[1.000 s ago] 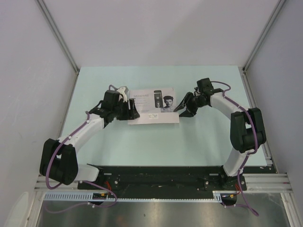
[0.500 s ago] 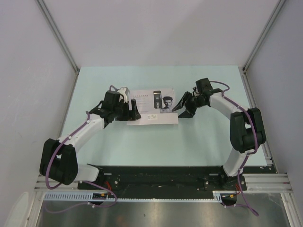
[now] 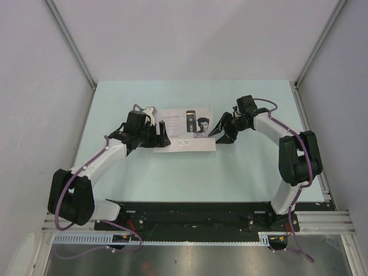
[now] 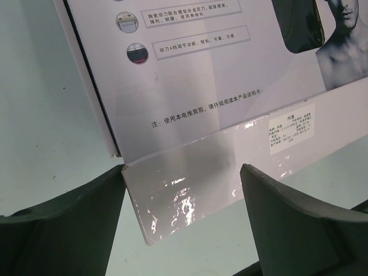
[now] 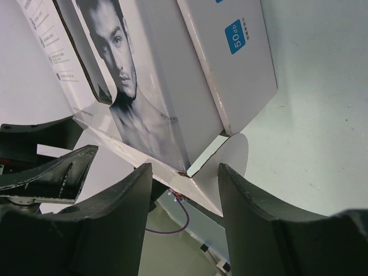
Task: Sort the hair-cutting tools
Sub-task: Close the storage box at the center of the board.
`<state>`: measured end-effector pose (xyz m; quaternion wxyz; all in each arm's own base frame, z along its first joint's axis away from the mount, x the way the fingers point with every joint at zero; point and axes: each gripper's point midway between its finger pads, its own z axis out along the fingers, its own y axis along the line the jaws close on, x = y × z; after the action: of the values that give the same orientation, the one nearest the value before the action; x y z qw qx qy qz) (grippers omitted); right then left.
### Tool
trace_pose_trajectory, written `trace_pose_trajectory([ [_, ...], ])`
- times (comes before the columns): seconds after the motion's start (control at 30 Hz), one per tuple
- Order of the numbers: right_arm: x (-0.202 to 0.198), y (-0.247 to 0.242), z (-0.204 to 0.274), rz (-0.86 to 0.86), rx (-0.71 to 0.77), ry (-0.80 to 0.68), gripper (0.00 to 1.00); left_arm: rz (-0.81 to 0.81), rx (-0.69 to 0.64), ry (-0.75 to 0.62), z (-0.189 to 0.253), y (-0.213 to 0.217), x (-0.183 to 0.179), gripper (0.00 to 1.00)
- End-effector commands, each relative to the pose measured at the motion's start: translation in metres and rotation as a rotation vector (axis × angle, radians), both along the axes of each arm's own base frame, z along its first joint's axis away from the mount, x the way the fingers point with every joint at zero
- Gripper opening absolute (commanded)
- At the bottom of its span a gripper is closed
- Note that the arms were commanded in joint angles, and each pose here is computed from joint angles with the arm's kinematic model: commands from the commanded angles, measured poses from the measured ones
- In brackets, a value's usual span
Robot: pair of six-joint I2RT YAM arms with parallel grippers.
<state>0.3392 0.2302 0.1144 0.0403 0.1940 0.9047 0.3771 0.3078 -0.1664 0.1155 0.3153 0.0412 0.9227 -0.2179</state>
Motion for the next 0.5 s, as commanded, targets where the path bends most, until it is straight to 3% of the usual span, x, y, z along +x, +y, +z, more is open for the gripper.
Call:
trace_pose_trajectory([
  [0.0,0.005,0.014,0.015,0.039,0.055,-0.03,0.53,-0.031,-0.011,-0.066,0.024,-0.005,0.003,0.84],
  [0.47,0.008,0.019,0.024,0.027,0.088,-0.036,0.52,-0.019,0.04,-0.078,0.026,0.004,0.002,0.89],
])
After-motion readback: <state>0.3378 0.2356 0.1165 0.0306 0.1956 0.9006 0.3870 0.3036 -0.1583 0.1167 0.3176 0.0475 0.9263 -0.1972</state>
